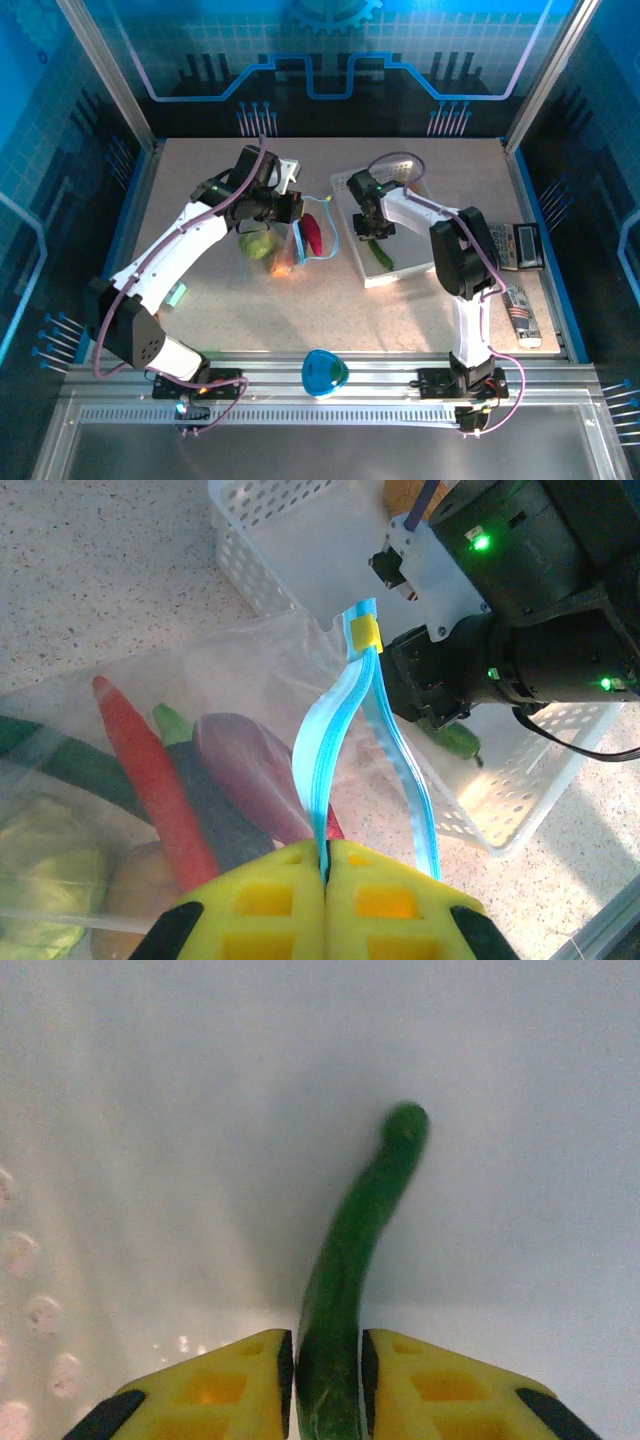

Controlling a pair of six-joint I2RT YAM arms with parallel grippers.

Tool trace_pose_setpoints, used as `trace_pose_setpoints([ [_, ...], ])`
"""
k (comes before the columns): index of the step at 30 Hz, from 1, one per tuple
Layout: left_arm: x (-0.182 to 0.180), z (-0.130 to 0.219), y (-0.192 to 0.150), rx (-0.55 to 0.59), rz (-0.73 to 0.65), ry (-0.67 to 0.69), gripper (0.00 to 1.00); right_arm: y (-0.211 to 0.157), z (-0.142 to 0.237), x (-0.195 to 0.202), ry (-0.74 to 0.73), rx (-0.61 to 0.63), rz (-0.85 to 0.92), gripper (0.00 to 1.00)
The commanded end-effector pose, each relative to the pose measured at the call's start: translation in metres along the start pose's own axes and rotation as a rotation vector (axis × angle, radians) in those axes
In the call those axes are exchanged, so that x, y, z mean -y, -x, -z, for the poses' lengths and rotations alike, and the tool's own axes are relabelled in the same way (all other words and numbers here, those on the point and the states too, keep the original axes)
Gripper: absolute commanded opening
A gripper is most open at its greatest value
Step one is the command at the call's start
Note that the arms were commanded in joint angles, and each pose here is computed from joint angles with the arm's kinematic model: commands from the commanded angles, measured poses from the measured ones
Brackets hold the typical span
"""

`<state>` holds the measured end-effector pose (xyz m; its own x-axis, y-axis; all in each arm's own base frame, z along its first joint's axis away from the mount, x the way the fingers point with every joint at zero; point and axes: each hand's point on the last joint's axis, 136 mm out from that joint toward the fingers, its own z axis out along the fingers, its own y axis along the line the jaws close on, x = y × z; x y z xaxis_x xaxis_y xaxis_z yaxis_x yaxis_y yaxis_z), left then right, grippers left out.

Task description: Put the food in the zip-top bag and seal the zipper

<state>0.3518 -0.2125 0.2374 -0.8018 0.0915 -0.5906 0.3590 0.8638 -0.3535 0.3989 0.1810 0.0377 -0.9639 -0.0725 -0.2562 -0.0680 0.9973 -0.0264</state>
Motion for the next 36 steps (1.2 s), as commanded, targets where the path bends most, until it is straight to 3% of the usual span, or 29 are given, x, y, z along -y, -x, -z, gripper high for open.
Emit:
trace_pose_setpoints([
  [1, 0.005, 0.010, 0.005, 0.027, -0.021, -0.021, 0.01, 0.016, 0.013, -0.005, 0.063, 0.028, -0.011, 0.32],
  [6, 0.004, 0.009, 0.005, 0.026, -0.024, -0.016, 0.01, 0.019, 0.017, -0.004, 0.077, 0.045, -0.023, 0.36],
  [9, 0.004, 0.008, 0.005, 0.022, -0.019, -0.019, 0.01, 0.016, 0.017, -0.003, 0.070, 0.031, -0.018, 0.49],
  [12, 0.003, 0.006, 0.003, 0.014, -0.018, -0.016, 0.01, 0.008, 0.019, 0.002, 0.055, 0.022, -0.018, 0.52],
  [21, 0.003, 0.005, 0.001, 0.013, -0.014, -0.019, 0.01, -0.025, 0.027, 0.015, 0.019, 0.001, 0.024, 0.52],
  [36, 0.002, 0.011, -0.001, 0.018, -0.016, -0.011, 0.01, -0.054, 0.001, 0.006, 0.028, -0.098, 0.064, 0.47],
])
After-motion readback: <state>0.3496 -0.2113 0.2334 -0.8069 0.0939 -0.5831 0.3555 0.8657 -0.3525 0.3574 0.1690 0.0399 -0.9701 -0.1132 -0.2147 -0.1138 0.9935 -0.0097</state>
